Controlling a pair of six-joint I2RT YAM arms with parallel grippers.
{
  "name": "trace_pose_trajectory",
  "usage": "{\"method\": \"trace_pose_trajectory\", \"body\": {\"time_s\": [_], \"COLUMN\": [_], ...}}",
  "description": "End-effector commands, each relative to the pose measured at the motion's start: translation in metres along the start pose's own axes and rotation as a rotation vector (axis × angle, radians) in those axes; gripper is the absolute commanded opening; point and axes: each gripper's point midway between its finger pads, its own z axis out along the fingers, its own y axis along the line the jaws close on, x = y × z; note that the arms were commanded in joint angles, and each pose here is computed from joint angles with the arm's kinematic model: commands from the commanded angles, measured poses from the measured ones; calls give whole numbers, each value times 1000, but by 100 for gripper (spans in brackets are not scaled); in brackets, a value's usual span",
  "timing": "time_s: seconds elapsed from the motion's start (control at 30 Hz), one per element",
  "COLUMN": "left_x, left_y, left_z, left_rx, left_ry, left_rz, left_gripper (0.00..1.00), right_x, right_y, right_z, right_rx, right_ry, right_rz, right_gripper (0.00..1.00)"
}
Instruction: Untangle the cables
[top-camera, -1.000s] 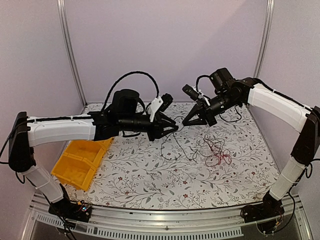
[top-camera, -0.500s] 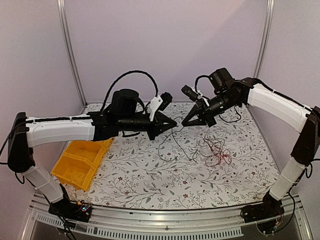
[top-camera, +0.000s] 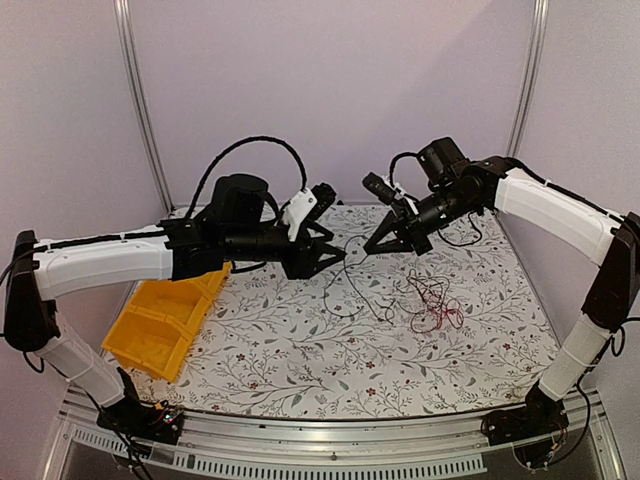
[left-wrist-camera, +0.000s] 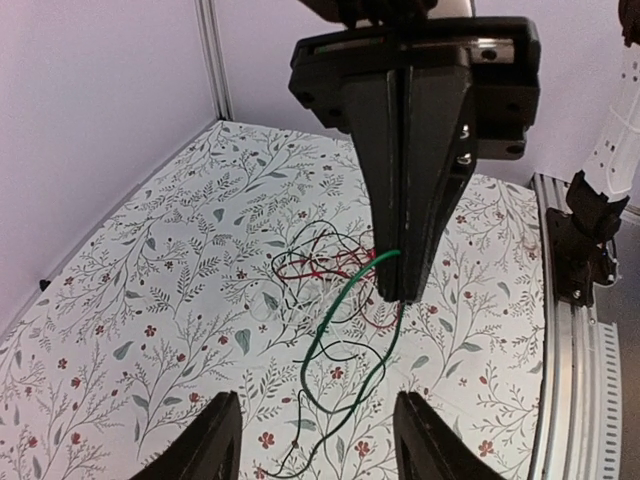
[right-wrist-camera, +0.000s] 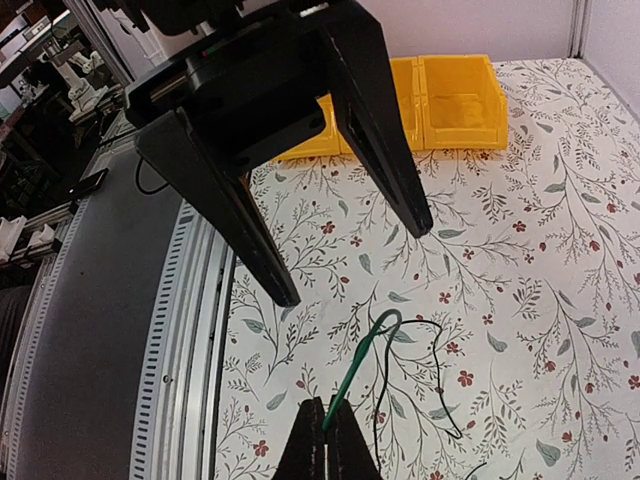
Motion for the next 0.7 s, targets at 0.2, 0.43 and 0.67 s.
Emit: {"method": "trace_pose_trajectory", "body": {"time_s": [0.2,0.43,0.67], "left_x": [-8,-12,-19], "left_y": [-11,-10,20], "left_z": [31,30,-10], "left_rx": [86,83,-90], "left_ry": [-22,-35,16], "left_rz": [33,44,-1], "left_gripper": [36,0,0], "right_x": [-3,-1,10], "right_y": [8,5,-23], "right_z": [-2,-1,-45], "right_rx": [-14,1,112], "right_ry": [-4,2,-71], "right_rz": [-34,-33,28], "right_gripper": [0,1,45]}}
